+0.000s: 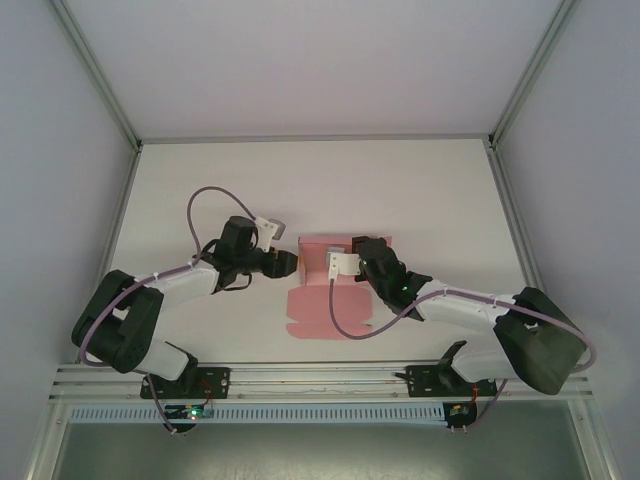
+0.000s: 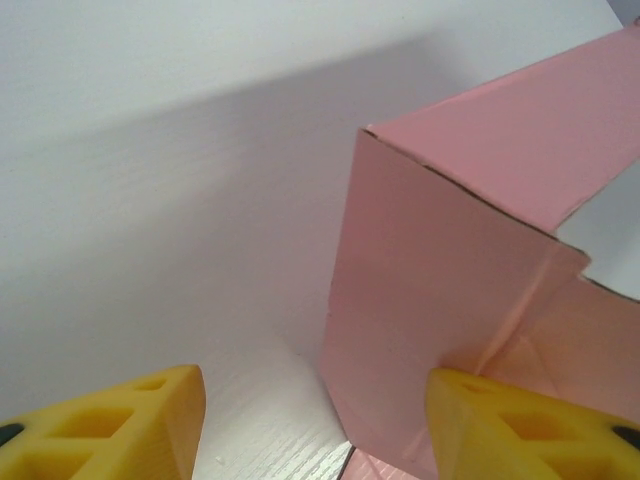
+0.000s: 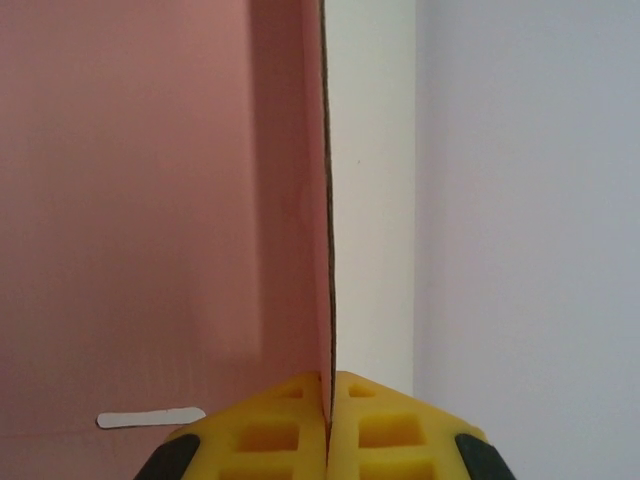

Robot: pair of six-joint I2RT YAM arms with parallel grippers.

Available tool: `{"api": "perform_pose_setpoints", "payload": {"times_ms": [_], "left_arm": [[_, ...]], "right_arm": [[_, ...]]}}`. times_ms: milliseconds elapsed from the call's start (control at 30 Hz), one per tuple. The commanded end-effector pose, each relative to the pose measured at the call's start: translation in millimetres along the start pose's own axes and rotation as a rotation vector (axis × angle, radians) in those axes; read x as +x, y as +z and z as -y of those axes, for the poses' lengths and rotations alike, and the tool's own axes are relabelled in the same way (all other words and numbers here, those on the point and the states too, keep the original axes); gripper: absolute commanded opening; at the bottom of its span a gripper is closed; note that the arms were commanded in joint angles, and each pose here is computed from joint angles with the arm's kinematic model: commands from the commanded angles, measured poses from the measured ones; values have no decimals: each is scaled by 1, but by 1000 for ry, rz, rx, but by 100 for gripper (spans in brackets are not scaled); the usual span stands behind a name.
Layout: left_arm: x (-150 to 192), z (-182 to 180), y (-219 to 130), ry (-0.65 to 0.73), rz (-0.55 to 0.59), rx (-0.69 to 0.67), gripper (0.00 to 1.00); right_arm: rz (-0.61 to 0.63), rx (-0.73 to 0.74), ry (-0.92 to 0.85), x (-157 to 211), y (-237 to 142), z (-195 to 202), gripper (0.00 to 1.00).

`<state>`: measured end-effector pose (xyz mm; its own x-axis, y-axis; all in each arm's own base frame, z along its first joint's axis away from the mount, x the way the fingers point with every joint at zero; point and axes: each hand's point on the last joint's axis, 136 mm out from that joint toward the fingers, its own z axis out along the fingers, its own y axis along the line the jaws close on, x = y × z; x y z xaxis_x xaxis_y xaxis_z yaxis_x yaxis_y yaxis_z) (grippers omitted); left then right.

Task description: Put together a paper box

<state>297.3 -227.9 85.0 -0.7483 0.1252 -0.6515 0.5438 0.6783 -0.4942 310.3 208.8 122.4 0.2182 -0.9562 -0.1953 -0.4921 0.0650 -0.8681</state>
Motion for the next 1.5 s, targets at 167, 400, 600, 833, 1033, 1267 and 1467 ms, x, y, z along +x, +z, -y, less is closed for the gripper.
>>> {"api": "perform_pose_setpoints", "payload": {"times_ms": [167, 400, 600, 833, 1033, 1267, 1467], "left_arm": [[-2, 14, -3, 84, 17, 24, 61], [-17, 21, -5, 125, 47, 43, 61], [-33, 22, 1, 172, 82, 48, 61], [-16, 17, 17, 146, 12, 43, 63], [-3, 10, 7, 140, 22, -18, 65], [-7, 18, -13, 194, 75, -33, 65], [-8, 22, -30, 257, 133, -56, 64]], "right_arm": [[-15, 57, 8, 3, -7, 28, 0], [32, 25, 11, -4, -10, 23, 0], [73, 11, 1, -14, -11, 17, 0], [-4, 61, -116, -15, -10, 0, 0], [-51, 63, -80, -3, -15, -16, 0], [-33, 88, -68, -5, -27, -11, 0], [-31, 157, -99, -9, -33, 2, 0]]}}
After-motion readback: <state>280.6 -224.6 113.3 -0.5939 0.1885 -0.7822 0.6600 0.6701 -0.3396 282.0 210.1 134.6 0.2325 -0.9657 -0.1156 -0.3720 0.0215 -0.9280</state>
